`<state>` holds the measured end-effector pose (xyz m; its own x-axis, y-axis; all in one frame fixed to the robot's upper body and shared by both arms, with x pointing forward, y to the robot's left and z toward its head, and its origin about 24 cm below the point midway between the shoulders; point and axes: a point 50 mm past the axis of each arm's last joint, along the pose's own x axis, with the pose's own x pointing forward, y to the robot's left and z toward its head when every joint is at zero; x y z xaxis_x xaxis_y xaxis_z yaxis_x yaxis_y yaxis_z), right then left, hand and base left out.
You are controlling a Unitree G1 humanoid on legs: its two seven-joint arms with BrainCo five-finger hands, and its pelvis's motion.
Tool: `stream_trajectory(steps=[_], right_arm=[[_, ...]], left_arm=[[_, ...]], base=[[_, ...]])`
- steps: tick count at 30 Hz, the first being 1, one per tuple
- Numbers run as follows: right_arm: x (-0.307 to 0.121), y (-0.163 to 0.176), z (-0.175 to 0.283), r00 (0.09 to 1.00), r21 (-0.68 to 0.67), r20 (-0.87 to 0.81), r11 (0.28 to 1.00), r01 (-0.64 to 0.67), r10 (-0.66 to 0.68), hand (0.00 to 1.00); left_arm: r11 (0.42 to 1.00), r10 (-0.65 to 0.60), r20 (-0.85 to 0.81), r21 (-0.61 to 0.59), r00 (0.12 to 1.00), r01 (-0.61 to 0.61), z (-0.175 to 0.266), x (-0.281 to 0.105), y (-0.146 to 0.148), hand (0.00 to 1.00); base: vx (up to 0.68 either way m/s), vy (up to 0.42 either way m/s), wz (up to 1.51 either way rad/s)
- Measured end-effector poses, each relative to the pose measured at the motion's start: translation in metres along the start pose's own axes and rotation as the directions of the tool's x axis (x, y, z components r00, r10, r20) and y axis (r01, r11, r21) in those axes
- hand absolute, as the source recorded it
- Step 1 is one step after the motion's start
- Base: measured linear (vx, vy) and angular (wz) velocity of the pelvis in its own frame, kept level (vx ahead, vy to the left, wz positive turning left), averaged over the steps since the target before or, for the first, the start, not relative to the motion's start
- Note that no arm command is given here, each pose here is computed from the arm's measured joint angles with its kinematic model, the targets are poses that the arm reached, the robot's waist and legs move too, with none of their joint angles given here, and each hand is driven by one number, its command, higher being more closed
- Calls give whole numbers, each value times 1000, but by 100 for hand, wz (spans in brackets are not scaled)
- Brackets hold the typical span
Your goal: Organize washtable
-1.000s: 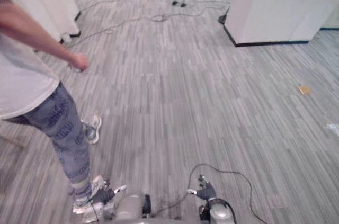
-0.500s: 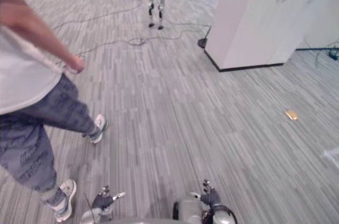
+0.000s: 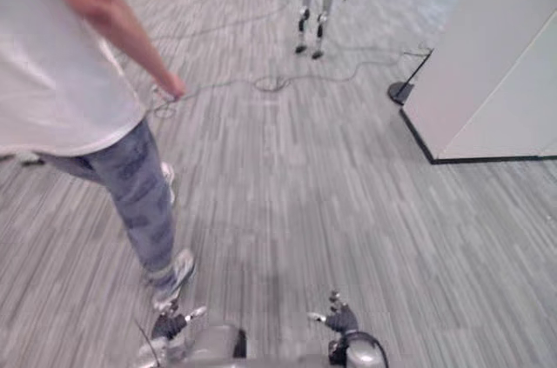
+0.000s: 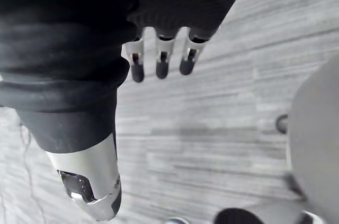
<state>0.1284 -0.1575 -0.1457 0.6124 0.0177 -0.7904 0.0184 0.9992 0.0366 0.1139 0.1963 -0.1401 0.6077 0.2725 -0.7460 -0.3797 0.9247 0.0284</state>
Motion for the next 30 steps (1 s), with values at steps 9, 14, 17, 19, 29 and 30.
stream_trajectory(steps=[9,14,17,19,29,30], right_arm=[[-3,0,-21,996,75,-81,997,32,-26,0],[-15,-30,-20,991,154,-19,979,136,-135,0],[-16,-33,-11,987,176,39,974,144,-153,0],[-15,-32,-8,987,194,51,971,140,-153,0],[-10,-29,-2,993,138,34,984,110,-115,0],[-9,-25,-4,994,134,25,986,101,-105,0]], left_arm=[[1000,20,-11,-6,1000,-20,-1,2,9,0],[997,-51,-48,46,998,53,-6,2,-12,0],[992,-100,-58,76,993,104,-3,5,-27,0],[990,-114,-63,72,991,119,-2,6,-35,0],[1000,-18,-81,20,997,19,-10,3,-12,0],[1000,-8,-78,26,997,10,-11,2,-7,0]], base=[[886,384,-40],[724,253,83],[784,91,85],[866,14,68],[958,-47,16],[601,-39,-67]])
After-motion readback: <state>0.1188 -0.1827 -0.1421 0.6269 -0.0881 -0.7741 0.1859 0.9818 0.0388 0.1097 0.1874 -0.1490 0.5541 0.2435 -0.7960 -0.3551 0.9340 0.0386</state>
